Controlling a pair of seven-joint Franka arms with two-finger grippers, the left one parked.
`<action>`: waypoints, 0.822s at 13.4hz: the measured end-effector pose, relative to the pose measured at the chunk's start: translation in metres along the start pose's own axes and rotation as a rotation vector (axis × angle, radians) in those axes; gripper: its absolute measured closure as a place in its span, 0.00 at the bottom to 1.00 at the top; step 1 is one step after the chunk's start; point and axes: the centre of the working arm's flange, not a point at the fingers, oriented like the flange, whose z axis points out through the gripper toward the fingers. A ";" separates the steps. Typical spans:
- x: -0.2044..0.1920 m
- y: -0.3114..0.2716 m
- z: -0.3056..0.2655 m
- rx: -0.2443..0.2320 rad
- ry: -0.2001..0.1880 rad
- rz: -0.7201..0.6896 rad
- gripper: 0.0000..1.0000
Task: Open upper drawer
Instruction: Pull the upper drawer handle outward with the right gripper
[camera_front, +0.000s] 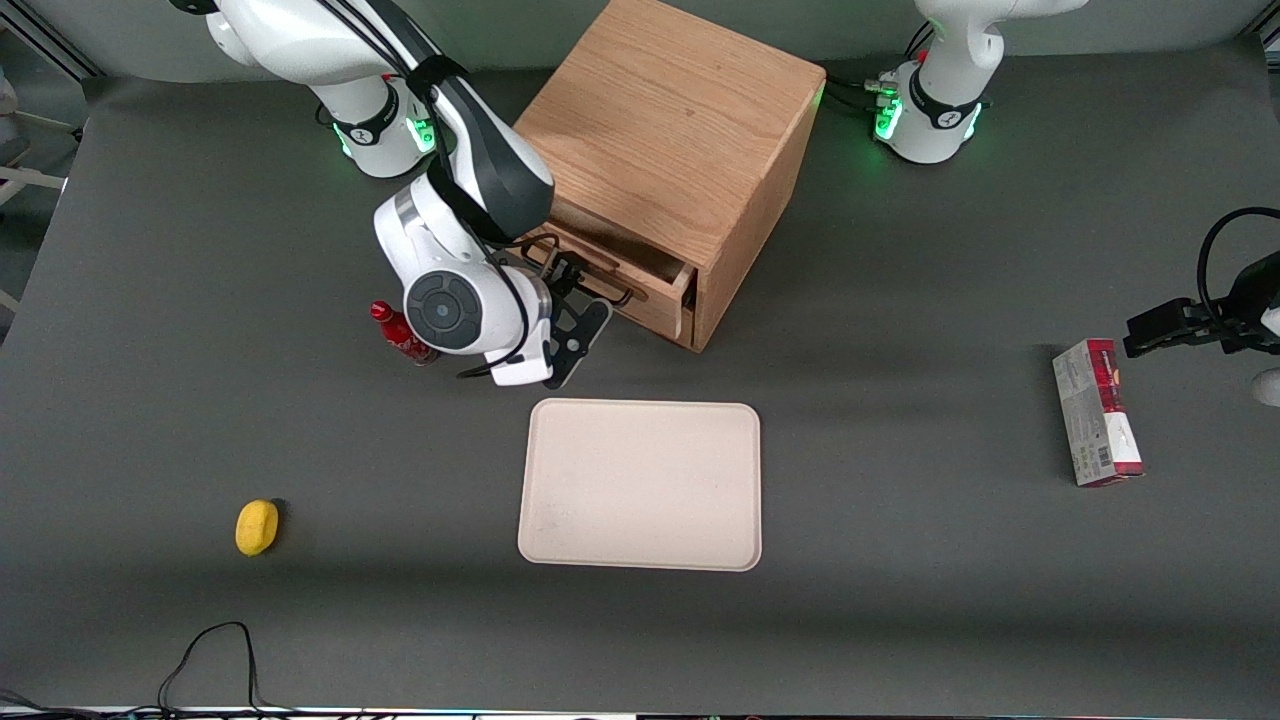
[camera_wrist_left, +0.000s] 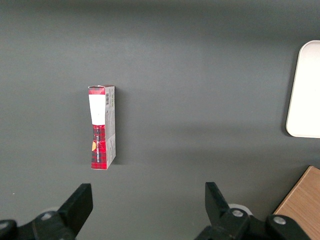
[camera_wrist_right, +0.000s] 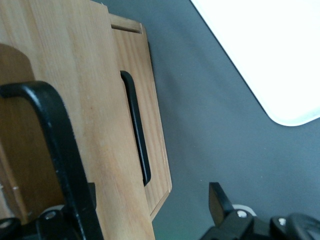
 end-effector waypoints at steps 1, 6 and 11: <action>0.000 0.002 -0.002 -0.002 0.003 0.002 0.00; 0.001 0.012 -0.012 -0.034 0.032 0.011 0.00; -0.003 0.049 -0.025 -0.037 0.066 0.058 0.00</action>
